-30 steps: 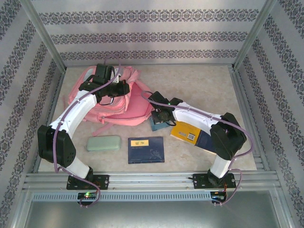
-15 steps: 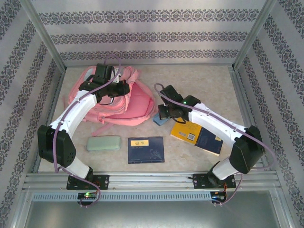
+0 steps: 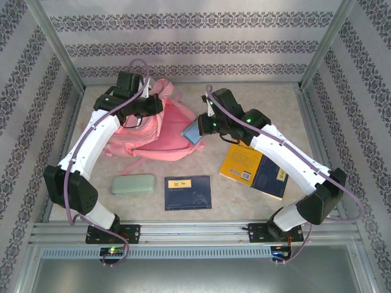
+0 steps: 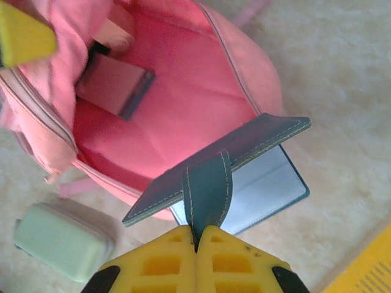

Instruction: Pack the student bag

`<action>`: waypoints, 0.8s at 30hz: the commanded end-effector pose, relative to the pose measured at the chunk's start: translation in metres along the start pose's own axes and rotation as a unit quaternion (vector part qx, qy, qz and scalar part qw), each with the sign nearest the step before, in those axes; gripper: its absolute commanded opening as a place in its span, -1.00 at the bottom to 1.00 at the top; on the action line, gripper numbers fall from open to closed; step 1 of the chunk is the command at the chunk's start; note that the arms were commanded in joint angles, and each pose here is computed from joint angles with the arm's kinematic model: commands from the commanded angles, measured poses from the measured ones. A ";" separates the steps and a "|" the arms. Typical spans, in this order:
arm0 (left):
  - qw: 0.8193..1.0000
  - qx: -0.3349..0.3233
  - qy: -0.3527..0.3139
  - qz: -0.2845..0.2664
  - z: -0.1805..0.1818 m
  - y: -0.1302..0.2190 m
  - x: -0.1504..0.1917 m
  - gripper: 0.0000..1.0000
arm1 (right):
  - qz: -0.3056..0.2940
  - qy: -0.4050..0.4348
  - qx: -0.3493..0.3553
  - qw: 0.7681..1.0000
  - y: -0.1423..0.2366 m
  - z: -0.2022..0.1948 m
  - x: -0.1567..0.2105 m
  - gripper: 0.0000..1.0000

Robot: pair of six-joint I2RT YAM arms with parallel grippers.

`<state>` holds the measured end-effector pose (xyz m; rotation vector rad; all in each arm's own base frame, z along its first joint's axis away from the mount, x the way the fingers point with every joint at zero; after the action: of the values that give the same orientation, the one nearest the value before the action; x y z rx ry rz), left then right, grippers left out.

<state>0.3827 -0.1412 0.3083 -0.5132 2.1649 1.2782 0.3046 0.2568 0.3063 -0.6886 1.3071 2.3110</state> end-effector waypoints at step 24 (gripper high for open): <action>0.991 0.102 -0.083 -0.005 -0.054 0.046 -0.059 -1.00 | -0.007 -0.230 -0.337 0.913 -0.187 0.052 -0.035 -1.00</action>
<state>0.3891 -0.1604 0.3600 -0.3009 2.1970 1.1765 0.4266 0.3592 0.2044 -0.2452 0.4442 2.6324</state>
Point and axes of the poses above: each hand's point on the last joint's axis, 136 mm out from that joint toward the fingers, its own y axis back along the fingers, its own z axis along the line the jaws close on, x = y × z, the point moved 4 cm from there along y, back along the fingers, and after that the axes turned 10 degrees about -y, right-handed, at the moved point
